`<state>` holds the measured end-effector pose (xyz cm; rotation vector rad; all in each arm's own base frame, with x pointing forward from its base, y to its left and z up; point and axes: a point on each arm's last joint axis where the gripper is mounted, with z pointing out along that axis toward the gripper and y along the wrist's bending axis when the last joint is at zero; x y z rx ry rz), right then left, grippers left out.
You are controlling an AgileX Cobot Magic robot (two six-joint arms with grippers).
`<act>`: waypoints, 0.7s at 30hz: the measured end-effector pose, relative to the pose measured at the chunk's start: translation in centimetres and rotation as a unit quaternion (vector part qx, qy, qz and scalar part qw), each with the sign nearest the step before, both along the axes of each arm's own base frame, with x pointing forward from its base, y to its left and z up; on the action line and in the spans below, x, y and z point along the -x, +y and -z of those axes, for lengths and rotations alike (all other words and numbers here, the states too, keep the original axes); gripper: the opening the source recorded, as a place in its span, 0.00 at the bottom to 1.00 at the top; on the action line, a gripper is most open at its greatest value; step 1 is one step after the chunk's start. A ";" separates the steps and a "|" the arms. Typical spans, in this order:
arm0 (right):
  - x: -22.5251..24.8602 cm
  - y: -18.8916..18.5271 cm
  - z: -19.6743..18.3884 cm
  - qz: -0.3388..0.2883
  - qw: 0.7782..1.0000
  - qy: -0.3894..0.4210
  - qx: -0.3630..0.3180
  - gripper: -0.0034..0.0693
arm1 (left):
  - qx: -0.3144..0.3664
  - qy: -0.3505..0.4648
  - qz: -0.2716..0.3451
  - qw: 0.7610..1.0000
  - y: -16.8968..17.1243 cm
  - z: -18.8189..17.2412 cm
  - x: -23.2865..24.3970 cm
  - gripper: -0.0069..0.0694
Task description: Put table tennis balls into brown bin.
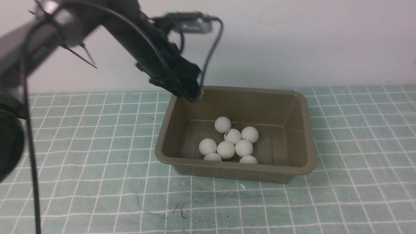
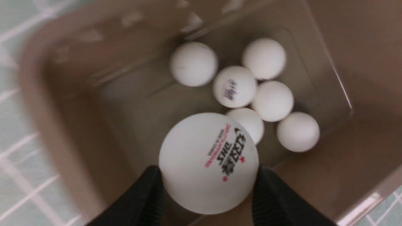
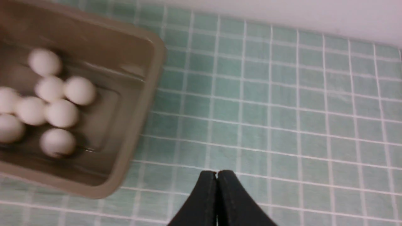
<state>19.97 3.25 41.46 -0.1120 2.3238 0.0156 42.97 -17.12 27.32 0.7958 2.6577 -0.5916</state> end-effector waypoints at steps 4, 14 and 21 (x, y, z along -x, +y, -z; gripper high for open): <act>5.1 -0.5 1.3 -0.014 0.998 -0.048 -0.046 0.03 | -0.041 0.026 0.011 0.999 -2.1 3.8 -0.3 0.67; 14.8 -2.2 9.0 -0.025 0.962 -0.250 -0.107 0.03 | -0.084 -0.027 -0.039 0.995 -1.1 -1.6 1.5 0.18; 16.9 -2.7 11.8 -0.006 0.935 -0.311 -0.172 0.03 | -0.040 -0.144 -0.060 0.987 2.3 -13.5 9.4 0.08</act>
